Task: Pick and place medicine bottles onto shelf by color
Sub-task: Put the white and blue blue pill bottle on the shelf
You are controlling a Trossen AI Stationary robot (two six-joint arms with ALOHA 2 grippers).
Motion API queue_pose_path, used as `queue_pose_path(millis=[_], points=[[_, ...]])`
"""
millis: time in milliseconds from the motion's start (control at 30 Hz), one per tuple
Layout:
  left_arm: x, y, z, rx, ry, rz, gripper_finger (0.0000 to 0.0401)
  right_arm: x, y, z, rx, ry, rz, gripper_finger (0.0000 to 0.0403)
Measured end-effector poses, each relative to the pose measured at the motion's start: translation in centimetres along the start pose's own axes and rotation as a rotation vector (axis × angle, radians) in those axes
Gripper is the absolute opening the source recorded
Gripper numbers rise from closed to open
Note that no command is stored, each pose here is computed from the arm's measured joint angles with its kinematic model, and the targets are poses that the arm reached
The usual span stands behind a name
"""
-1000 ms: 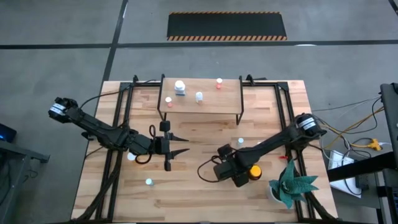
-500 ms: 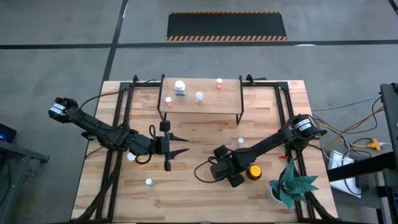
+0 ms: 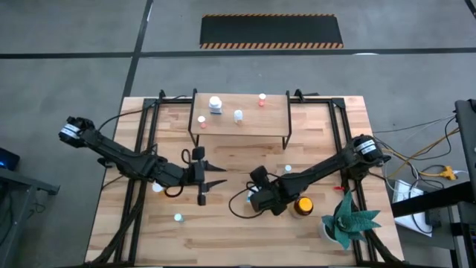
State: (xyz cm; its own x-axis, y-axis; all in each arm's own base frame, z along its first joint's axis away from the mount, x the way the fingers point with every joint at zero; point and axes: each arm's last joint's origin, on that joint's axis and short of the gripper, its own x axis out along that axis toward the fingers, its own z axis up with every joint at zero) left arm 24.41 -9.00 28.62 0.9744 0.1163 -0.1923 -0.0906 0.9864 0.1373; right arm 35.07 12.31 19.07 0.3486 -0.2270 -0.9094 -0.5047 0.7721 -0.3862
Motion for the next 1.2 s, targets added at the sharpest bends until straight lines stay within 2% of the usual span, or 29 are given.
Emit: queue_pose_path(millis=[100,167,333,467,600,733,833,1000,1133,1200], points=[[0.5,-0.3,-0.5,-0.058,0.02,0.001,0.0128,-1.3,-0.7,0.0,-0.046,-0.023,-0.053,0.0175],[1.0,-0.6,-0.9,-0.076,0.038,0.002,0.0128,-2.1,-1.2,-0.1,-0.032,-0.048,-0.062,0.0166],[2.5,-1.5,-2.5,-0.129,0.101,0.01,0.0128,-3.4,-2.6,-0.9,0.235,-0.097,-0.035,0.0136],[4.4,-2.6,-4.8,-0.103,0.178,0.017,0.0128,-4.0,-2.3,-2.0,0.359,-0.18,0.009,0.0111],[6.5,-3.8,-7.1,-0.084,0.208,0.009,0.0128,-2.7,-1.4,-3.3,0.474,-0.314,0.001,0.0089],[8.5,-5.1,-8.9,-0.079,0.163,-0.078,0.0123,-0.9,-1.0,-4.9,0.63,-0.437,-0.01,0.0066],[9.9,-5.8,-10.1,-0.101,0.11,-0.123,0.0108,0.4,-1.1,-6.1,0.704,-0.444,-0.013,0.0051],[11.7,-6.5,-12.6,-0.102,0.129,-0.117,0.0058,1.7,-1.2,-7.1,0.766,-0.411,-0.015,0.0032],[12.9,-6.8,-13.6,-0.12,0.097,-0.11,0.0011,2.5,-0.9,-7.1,0.806,-0.39,-0.005,0.0029],[13.2,-6.8,-14.2,-0.12,0.101,-0.106,0.0004,2.6,-0.9,-7.1,0.834,-0.393,0.001,0.0035]])
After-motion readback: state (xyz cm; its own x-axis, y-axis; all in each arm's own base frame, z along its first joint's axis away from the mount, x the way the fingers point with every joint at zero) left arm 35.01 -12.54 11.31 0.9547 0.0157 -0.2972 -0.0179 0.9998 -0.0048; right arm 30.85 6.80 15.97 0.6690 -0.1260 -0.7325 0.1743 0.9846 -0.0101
